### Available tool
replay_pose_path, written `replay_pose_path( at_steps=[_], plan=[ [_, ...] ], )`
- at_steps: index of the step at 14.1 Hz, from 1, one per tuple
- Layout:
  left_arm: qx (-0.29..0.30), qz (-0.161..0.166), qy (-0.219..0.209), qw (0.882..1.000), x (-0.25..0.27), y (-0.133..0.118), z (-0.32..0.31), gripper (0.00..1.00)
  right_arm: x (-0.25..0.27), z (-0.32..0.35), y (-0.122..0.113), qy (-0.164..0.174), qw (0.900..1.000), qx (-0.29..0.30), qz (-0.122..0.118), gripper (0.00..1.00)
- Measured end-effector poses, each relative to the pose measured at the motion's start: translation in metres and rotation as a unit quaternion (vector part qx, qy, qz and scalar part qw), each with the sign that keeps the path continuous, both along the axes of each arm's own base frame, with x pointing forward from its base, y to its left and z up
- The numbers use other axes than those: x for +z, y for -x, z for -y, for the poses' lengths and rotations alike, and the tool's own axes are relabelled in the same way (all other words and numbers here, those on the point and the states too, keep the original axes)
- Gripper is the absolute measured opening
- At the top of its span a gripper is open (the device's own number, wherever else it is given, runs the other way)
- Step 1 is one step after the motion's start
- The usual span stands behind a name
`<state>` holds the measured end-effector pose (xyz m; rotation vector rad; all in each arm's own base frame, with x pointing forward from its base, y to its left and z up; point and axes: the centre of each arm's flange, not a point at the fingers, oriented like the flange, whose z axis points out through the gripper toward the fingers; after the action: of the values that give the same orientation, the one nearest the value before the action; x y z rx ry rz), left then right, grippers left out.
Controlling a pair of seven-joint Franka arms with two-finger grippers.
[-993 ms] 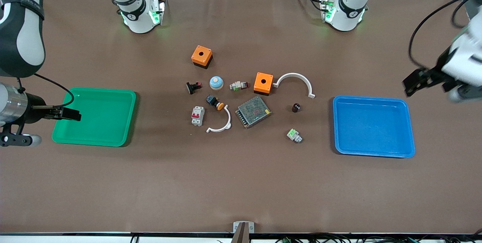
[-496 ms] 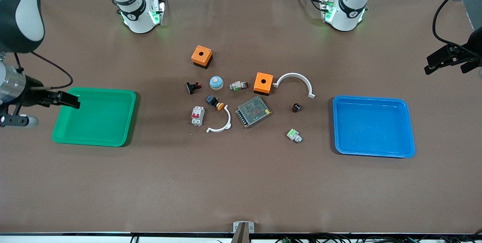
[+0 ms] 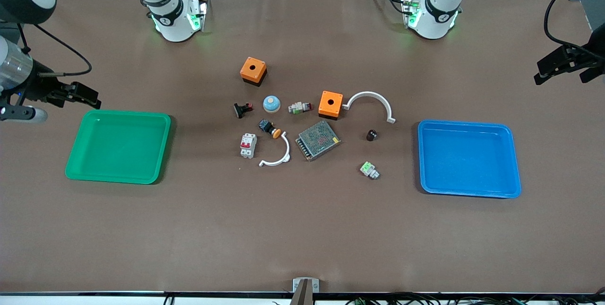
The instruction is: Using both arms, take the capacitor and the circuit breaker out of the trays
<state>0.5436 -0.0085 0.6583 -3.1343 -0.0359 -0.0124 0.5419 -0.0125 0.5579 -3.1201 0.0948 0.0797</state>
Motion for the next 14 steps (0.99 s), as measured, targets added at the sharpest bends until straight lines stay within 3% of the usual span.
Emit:
replay_pose_path(
  at_steps=[8, 14],
  plan=[
    [-0.001, 0.004, 0.0, 1.0, 0.0, -0.001, 0.001, 1.0, 0.017, -0.005, 0.027, -0.001, 1.0, 0.019, 0.014, 1.0],
    [-0.002, 0.005, 0.0, 1.0, 0.0, 0.0, 0.002, 1.0, 0.02, -0.007, 0.033, 0.0, 1.0, 0.021, 0.02, 1.0]
  ],
)
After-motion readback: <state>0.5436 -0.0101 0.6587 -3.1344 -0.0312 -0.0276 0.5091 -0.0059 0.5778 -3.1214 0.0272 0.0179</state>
